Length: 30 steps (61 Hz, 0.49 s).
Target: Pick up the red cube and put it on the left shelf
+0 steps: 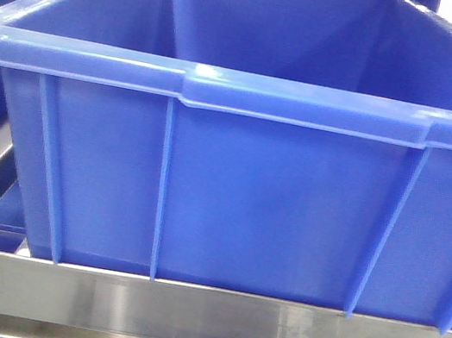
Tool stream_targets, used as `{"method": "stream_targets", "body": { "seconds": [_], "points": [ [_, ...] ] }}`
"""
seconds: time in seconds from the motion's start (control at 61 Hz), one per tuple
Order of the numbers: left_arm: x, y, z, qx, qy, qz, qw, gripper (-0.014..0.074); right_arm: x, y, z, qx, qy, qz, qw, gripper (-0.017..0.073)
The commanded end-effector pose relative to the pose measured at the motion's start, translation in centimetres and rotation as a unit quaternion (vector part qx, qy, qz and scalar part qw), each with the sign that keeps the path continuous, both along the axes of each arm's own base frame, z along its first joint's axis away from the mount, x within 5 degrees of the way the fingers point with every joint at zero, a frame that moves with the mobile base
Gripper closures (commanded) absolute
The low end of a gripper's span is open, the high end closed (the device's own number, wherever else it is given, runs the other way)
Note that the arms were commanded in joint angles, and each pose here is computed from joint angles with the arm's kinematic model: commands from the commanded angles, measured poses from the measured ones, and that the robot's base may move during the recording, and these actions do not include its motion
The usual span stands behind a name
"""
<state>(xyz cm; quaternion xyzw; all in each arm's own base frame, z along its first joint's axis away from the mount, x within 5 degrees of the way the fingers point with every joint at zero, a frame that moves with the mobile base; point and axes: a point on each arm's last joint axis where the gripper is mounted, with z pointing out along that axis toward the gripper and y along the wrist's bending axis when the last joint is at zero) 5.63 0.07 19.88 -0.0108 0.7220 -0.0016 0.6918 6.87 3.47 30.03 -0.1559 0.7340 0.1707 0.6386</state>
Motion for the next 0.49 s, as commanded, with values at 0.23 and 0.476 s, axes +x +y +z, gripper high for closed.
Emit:
{"method": "stream_targets", "body": {
  "seconds": [0.23, 0.476],
  "points": [
    [0.0, 0.0, 0.1, -0.003, -0.040, -0.003, 0.999, 0.0492, -0.5, -2.2, -3.8, 0.029, -0.081, -0.137, 0.987, 0.0511],
    [0.0, 0.0, 0.1, -0.003, -0.040, -0.003, 0.999, 0.0492, -1.9, -3.2, -6.7, 0.041, -0.146, -0.201, 0.968, 0.0511]
  ]
}}
